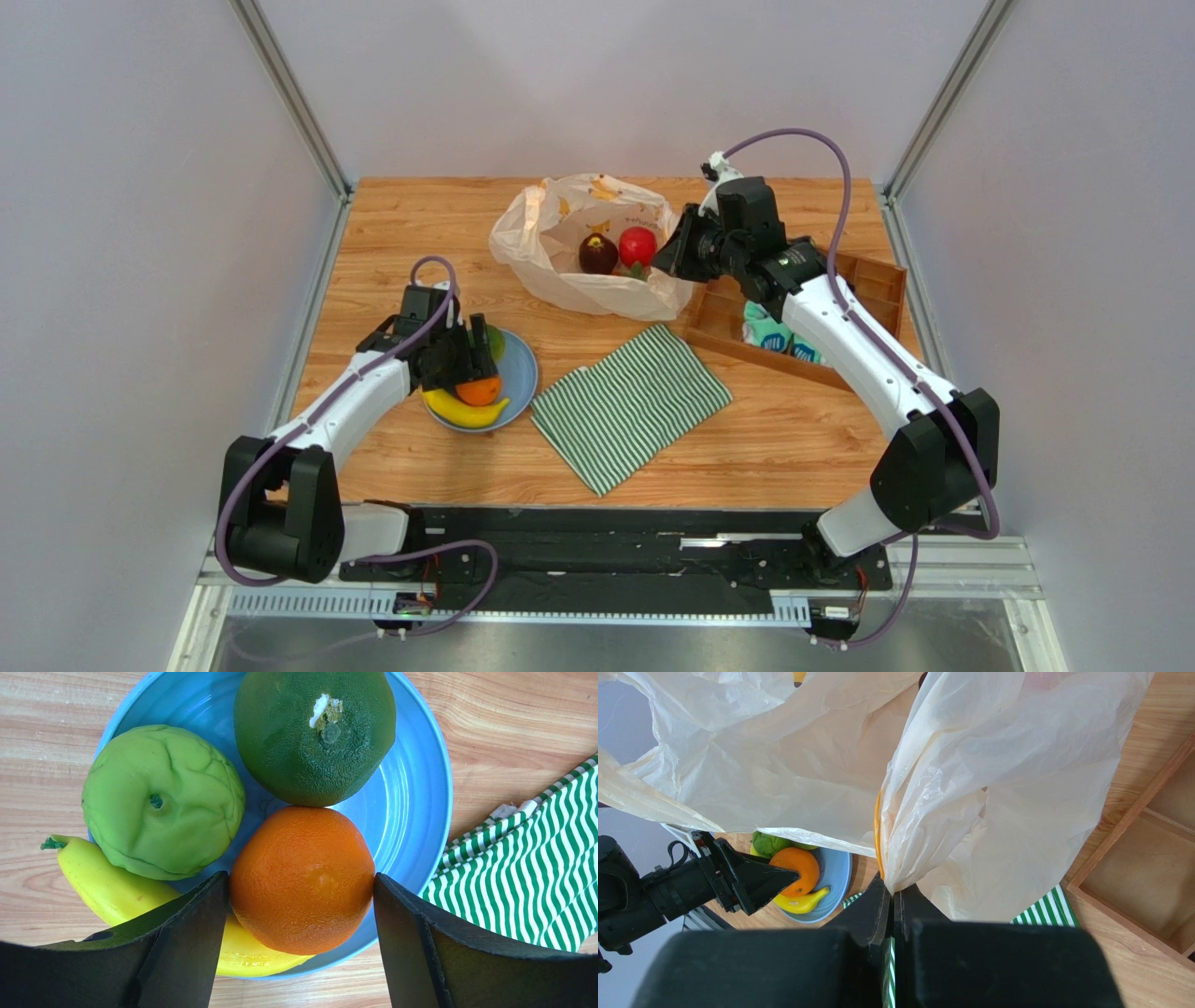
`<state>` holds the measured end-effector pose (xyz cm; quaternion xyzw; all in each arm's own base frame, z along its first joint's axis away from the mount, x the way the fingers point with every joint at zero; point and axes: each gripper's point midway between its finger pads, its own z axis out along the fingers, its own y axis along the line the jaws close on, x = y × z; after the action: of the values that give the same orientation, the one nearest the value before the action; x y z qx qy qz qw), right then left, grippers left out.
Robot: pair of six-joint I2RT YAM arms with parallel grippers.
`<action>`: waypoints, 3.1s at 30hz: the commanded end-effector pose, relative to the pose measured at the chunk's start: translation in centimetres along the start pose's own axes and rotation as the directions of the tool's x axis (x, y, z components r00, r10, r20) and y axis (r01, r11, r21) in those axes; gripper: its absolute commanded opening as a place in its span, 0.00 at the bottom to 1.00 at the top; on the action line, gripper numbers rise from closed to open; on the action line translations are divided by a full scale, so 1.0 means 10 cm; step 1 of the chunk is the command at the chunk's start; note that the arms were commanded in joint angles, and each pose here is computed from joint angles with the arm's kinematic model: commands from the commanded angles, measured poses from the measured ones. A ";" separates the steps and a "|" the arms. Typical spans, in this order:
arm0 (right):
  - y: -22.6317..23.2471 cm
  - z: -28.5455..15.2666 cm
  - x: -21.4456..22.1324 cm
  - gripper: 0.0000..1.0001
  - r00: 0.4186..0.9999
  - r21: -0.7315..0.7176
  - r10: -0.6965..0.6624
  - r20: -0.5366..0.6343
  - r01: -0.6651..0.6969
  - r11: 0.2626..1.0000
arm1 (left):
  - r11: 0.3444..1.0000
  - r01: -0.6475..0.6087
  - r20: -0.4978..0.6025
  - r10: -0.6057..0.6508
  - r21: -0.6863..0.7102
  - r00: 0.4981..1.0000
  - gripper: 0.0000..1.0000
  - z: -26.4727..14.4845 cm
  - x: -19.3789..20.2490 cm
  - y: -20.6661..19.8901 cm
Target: Place the fruits into the plastic bag
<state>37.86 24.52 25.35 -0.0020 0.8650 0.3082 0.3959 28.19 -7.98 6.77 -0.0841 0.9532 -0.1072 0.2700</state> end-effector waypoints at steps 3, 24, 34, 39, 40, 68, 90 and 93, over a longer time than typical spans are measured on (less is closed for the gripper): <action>0.14 -0.07 -0.10 0.00 0.999 -0.048 -0.002 0.040 0.003 0.999 | 0.999 -0.008 0.005 0.008 0.035 1.000 0.55 0.01 0.00 -0.08; 0.13 -0.08 -0.08 0.00 0.999 -0.046 0.003 0.042 -0.001 0.999 | 0.982 -0.130 0.258 0.092 0.136 0.962 0.50 -0.91 -0.37 -0.30; 0.13 -0.08 -0.09 0.00 0.999 -0.045 0.006 0.046 -0.004 0.999 | 0.922 -0.326 0.569 0.158 0.206 0.807 0.45 -2.01 -0.88 -1.02; 0.12 -0.08 -0.06 0.00 0.999 -0.042 0.002 0.037 0.000 0.999 | 0.815 -0.462 0.654 0.141 0.349 0.743 0.44 -2.54 -1.02 -1.78; 0.12 -0.08 -0.06 0.00 0.999 -0.041 0.002 0.038 0.000 0.999 | 0.795 -0.484 0.645 0.159 0.365 0.748 0.44 -2.50 -1.03 -1.94; 0.14 -0.29 -0.06 0.00 0.998 -0.040 -0.022 0.053 0.024 0.999 | 0.833 -0.553 0.329 0.522 0.000 0.787 0.52 -0.39 -1.78 -2.19; 0.13 -0.26 -0.03 0.00 0.999 -0.044 -0.016 0.041 0.018 0.999 | 0.831 -0.555 0.252 0.531 0.031 0.809 0.90 -0.11 -1.60 -2.11; 0.13 -0.26 -0.02 0.00 0.999 -0.043 -0.016 0.040 0.018 0.999 | 0.831 -0.556 0.252 0.529 0.040 0.810 0.91 -0.11 -1.60 -2.13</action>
<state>36.21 24.06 26.56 -0.0041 0.8584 0.3173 0.4032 43.07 -24.43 20.22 0.1933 0.8968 -0.0558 0.3941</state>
